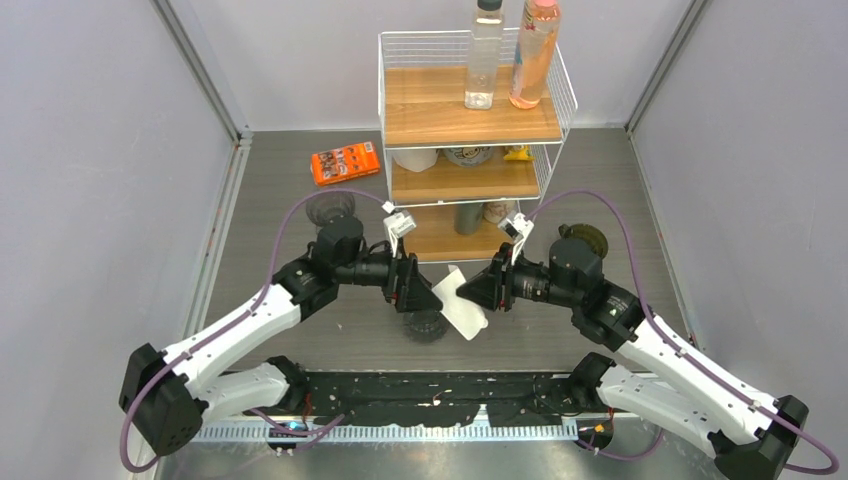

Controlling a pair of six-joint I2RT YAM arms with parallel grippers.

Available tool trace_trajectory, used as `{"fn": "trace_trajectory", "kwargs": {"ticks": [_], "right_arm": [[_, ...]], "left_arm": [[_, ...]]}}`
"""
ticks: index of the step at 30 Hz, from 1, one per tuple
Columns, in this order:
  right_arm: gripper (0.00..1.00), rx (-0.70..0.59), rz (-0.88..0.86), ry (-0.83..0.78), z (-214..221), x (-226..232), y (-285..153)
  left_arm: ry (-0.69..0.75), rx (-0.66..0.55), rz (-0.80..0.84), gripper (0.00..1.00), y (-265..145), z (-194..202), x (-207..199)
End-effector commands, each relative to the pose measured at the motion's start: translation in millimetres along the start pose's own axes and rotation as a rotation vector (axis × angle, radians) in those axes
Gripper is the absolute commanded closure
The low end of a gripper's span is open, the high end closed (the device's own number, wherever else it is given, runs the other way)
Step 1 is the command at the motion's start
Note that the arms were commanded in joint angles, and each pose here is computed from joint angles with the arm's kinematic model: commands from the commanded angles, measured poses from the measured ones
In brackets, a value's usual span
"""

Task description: Place the coffee filter in the dripper

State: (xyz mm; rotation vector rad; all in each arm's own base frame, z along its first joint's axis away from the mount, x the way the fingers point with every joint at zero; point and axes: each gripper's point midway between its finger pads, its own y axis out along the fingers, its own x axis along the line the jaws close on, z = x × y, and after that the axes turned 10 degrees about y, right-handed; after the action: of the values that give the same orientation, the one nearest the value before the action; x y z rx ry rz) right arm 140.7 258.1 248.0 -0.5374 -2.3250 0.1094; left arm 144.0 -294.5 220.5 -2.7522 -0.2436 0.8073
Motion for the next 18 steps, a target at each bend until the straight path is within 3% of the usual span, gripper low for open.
{"fn": "trace_trajectory", "kwargs": {"ticks": [1, 5, 13, 18], "right_arm": [[0.72, -0.091, -0.072, -0.043, -31.2, 25.3, -1.3], [0.71, -0.102, -0.089, -0.043, -35.3, 29.4, 0.0], [0.71, -0.131, -0.060, -0.029, -44.6, 26.9, 2.2], [0.71, -0.136, -0.054, -0.023, -46.8, 26.1, 3.6]], "left_arm": [[0.073, -0.084, 0.169, 0.19, 7.2, -37.4, -35.6], [0.062, -0.081, 0.192, 0.28, 14.7, -41.8, -41.2], [0.058, -0.059, 0.200, 0.57, 20.5, -40.9, -43.3], [0.079, -0.066, 0.203, 0.62, 18.6, -45.2, -48.4]]}}
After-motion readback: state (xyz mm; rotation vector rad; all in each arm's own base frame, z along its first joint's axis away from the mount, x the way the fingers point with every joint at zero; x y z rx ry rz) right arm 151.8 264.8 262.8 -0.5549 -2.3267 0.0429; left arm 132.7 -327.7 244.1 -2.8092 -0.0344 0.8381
